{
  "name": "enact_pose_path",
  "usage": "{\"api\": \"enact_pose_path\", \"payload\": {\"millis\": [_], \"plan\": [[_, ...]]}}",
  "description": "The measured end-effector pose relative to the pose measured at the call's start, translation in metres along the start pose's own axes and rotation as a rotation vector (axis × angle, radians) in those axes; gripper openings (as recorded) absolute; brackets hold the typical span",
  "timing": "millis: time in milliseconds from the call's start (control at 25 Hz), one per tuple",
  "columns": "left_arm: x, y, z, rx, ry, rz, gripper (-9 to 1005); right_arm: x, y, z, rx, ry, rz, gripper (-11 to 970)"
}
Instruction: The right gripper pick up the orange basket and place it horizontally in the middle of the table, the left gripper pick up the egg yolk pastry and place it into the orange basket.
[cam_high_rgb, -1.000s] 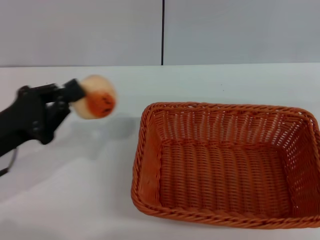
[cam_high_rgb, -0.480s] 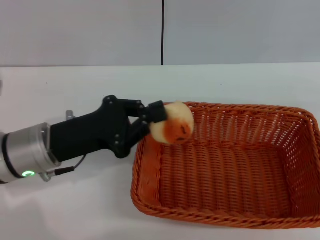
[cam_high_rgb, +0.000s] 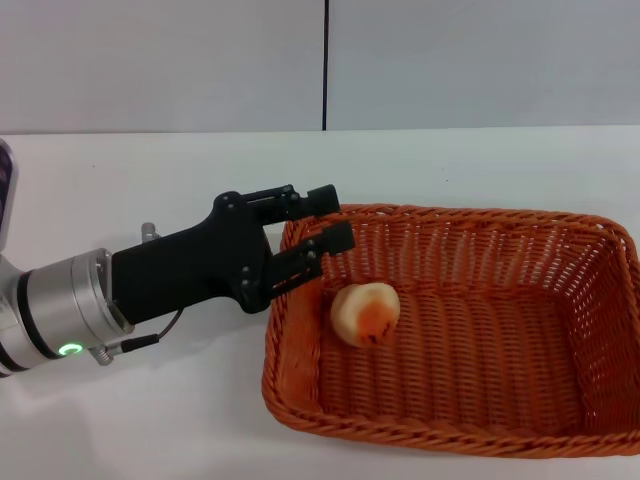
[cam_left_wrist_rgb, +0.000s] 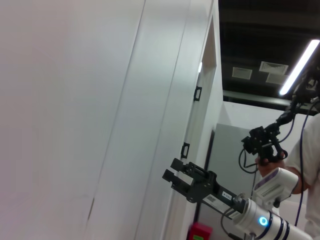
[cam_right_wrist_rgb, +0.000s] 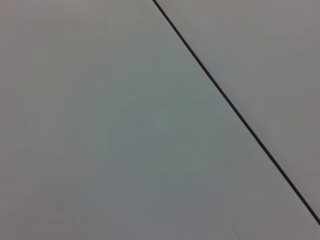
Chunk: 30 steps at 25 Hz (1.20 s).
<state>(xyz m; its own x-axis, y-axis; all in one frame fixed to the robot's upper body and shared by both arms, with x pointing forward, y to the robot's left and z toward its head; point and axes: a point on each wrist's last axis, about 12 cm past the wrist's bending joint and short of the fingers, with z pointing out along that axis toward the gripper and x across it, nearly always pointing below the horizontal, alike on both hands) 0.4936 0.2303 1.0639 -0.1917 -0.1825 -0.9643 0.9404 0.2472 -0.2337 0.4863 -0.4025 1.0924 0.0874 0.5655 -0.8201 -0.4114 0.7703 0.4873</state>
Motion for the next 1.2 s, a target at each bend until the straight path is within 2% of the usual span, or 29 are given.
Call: {"api": "enact_pose_path", "payload": {"millis": [200,240,360,400,520,600,640,680,720,760,800,1040,1200], "plan": [[-0.001,0.0,-0.002,-0.007,-0.007,0.0,554,0.001,0.0,0.001,-0.001,0.002,0.003,537],[-0.002,0.001,-0.006,-0.037,-0.035,0.002,597,0.001,0.0,0.001,-0.001,0.002,0.003,537],[-0.003,0.002,-0.01,-0.072,-0.062,0.003,650,0.001,0.0,0.001,-0.002,0.002,0.003,537],[-0.005,0.004,-0.025,-0.183,-0.147,0.01,668,0.001,0.0,0.001,-0.001,0.002,0.003,537],[-0.007,0.004,-0.042,-0.304,-0.236,0.028,721,0.001,0.0,0.0,0.0,0.002,0.003,537],[-0.007,0.002,-0.068,-0.501,-0.387,0.032,756,0.001,0.0,0.0,0.001,0.002,0.002,537],[-0.007,0.002,-0.068,-0.501,-0.387,0.032,774,0.001,0.0,0.0,0.001,0.002,0.003,537],[-0.005,-0.001,-0.076,-0.579,-0.445,0.042,792,0.001,0.0,0.0,0.001,0.002,0.003,537],[-0.005,-0.001,-0.076,-0.579,-0.445,0.042,809,0.001,0.0,0.0,0.001,0.001,0.003,537],[-0.002,-0.005,-0.087,-0.675,-0.502,0.076,827,0.001,0.0,0.0,0.001,0.001,0.004,537],[-0.002,-0.007,-0.093,-0.722,-0.52,0.104,831,0.002,0.001,0.0,0.002,-0.002,0.006,537],[0.003,-0.013,-0.107,-0.884,-0.568,0.181,847,0.005,0.001,0.001,0.008,-0.002,0.013,537],[0.004,-0.013,-0.108,-0.899,-0.569,0.184,843,0.009,0.003,0.002,0.008,-0.002,0.029,537]]}}
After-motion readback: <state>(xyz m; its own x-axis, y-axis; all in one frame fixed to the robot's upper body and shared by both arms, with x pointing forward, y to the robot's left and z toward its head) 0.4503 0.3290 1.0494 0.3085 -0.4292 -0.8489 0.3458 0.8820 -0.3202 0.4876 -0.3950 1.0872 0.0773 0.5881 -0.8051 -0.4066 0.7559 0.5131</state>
